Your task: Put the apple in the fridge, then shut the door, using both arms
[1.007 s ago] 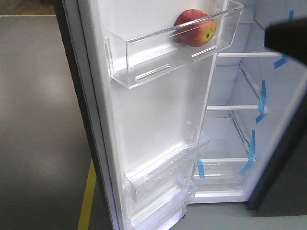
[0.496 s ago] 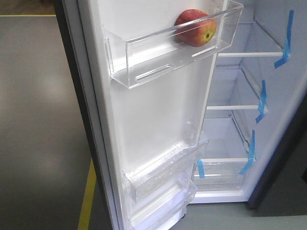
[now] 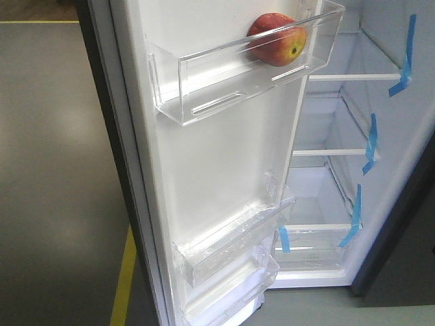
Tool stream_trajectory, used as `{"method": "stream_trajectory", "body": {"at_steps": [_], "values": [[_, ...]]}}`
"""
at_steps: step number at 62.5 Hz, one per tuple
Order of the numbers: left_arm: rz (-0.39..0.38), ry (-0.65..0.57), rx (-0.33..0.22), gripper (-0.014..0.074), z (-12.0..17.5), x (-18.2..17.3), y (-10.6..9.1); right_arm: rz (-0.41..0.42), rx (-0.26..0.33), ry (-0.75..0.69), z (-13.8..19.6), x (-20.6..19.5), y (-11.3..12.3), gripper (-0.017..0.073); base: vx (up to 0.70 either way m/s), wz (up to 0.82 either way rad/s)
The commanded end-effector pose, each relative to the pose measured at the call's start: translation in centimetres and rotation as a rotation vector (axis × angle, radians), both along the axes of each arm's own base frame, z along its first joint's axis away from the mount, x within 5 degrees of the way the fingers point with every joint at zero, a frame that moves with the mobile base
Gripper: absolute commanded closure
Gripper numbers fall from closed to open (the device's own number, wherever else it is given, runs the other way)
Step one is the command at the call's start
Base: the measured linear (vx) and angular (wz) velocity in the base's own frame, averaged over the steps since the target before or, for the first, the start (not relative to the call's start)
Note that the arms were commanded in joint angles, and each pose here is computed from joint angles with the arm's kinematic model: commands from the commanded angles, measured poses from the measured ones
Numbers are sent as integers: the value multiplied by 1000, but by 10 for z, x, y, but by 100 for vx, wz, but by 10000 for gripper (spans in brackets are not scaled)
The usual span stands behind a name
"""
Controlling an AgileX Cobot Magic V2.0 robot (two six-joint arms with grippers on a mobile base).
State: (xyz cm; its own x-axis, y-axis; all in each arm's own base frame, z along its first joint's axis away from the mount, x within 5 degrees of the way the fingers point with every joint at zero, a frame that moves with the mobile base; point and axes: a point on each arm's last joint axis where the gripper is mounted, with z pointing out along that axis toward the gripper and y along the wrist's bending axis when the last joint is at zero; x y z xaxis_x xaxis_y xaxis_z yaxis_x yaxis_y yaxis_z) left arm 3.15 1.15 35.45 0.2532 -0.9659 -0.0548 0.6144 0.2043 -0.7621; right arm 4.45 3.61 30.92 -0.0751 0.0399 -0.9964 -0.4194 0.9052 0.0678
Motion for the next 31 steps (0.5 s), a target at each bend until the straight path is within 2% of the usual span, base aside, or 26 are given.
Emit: {"method": "stream_trajectory", "body": {"at_steps": [1,5,9,15,20,29,31], "values": [[48,-10,185,600,41,19,-6,-38,44,-53,12,1,-3,563,0,0],[41,13,258,600,61,38,-10,-36,44,-51,12,1,-3,563,0,0],[10,35,306,600,76,68,-12,-36,43,-50,12,1,-3,563,0,0],[-62,11,343,599,95,105,-16,-31,41,-46,11,1,-2,563,0,0],[-177,-6,364,596,106,143,-22,-26,39,-41,11,1,-2,563,0,0],[-346,-5,499,575,112,215,-35,-6,31,-23,9,0,0,563,0,0],[-381,-3,511,568,113,231,-36,-3,30,-20,9,0,0,563,0,0]]}}
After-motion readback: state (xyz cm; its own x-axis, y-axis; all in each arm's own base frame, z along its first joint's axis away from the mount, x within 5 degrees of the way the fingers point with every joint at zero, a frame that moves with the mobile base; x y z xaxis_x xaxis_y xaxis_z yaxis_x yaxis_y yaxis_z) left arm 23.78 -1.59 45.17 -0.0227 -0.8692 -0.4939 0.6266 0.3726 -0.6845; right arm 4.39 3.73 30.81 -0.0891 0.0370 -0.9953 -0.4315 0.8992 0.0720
